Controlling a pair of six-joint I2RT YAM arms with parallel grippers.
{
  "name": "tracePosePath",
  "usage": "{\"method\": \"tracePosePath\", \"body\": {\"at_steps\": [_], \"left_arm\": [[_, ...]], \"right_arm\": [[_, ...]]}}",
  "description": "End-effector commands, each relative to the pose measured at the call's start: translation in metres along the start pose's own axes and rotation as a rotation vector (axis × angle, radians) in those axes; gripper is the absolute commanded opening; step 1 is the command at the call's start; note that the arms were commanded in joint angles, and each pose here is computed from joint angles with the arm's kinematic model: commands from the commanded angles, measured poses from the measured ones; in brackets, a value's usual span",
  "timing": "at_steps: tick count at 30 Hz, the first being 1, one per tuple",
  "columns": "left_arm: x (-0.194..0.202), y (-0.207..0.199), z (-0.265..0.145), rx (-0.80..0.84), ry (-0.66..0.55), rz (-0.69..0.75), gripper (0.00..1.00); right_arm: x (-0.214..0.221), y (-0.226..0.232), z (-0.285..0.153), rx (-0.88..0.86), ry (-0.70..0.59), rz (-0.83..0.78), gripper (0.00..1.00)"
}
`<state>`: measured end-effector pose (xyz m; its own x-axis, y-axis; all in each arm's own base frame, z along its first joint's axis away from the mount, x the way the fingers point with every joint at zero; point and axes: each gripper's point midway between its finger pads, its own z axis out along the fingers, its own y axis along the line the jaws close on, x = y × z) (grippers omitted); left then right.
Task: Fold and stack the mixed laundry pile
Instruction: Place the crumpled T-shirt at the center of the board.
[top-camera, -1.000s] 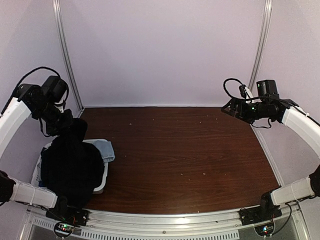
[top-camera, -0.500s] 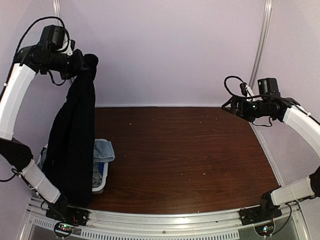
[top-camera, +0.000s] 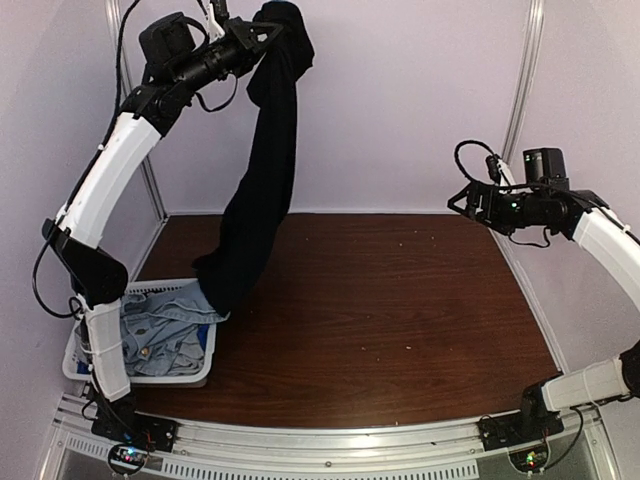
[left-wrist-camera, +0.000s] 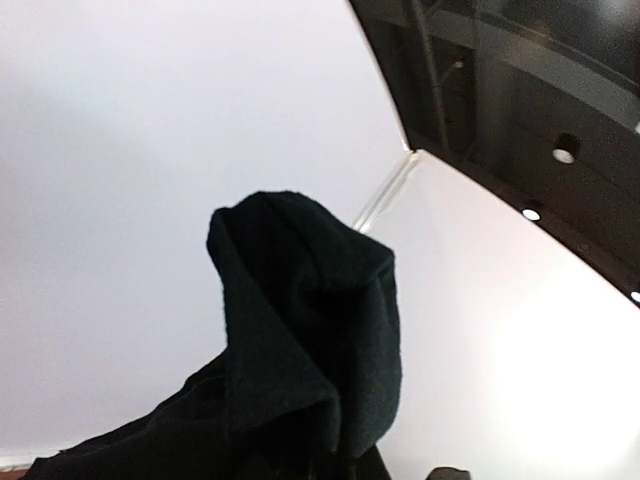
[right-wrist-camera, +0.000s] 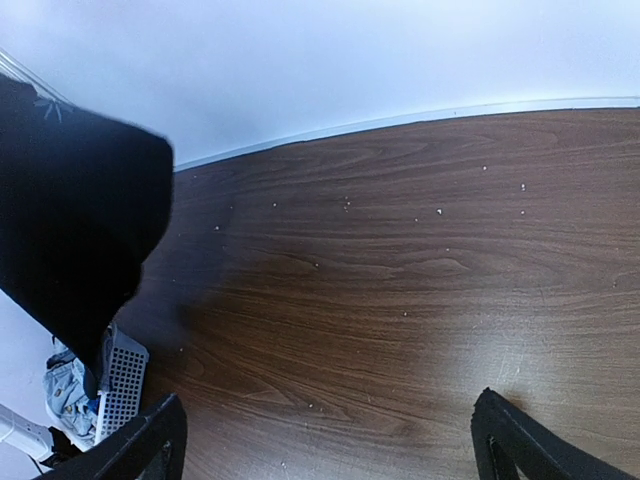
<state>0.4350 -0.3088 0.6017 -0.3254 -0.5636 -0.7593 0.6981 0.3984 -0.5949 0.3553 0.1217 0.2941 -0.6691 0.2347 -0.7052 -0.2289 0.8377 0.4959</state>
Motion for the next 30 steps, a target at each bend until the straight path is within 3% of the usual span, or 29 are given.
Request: {"method": "tracePosePath", "body": {"at_steps": [1,5,9,16,20,22,23,24,25,26,27,30], "left_arm": [[-0.044,-0.129,-0.024,0.449,-0.208,0.023,0.00],[-0.012,-0.154,-0.016,0.527,-0.148,-0.036,0.00],[0.050,-0.122,0.009,0.429,0.051,-0.060,0.00],[0.154,-0.002,-0.001,0.111,0.350,-0.115,0.00],[0.196,0.124,-0.059,-0.305,0.465,-0.136,0.00],[0.225,0.155,-0.086,-0.361,0.615,-0.078,0.02],[0.235,0.163,-0.097,-0.391,0.679,-0.014,0.11],[0.241,0.169,-0.107,-0.423,0.734,0.055,0.29],[0.245,0.174,-0.118,-0.456,0.775,0.111,0.56],[0.247,0.182,-0.128,-0.504,0.797,0.136,0.77],[0.246,0.193,-0.138,-0.561,0.805,0.157,0.85],[0.253,0.209,-0.155,-0.615,0.839,0.163,0.88]], "right_arm": [[-0.018,0.011,-0.015,-0.021,-0.060,-0.014,1.00],[-0.020,0.011,-0.012,-0.030,-0.064,-0.006,1.00],[-0.022,0.009,-0.010,-0.033,-0.066,0.001,1.00],[-0.013,-0.001,-0.016,-0.003,-0.069,0.019,1.00],[0.000,-0.009,-0.016,0.011,-0.051,0.031,1.00],[0.008,-0.012,-0.014,0.019,-0.027,0.032,1.00],[0.013,-0.015,-0.012,0.024,-0.013,0.031,1.00],[0.017,-0.018,-0.009,0.031,0.003,0.031,1.00],[0.022,-0.021,-0.007,0.037,0.023,0.030,1.00],[0.028,-0.023,-0.002,0.040,0.049,0.030,0.99],[0.034,-0.025,0.001,0.040,0.076,0.035,0.97],[0.055,-0.030,0.016,0.029,0.163,0.051,0.92]]}}
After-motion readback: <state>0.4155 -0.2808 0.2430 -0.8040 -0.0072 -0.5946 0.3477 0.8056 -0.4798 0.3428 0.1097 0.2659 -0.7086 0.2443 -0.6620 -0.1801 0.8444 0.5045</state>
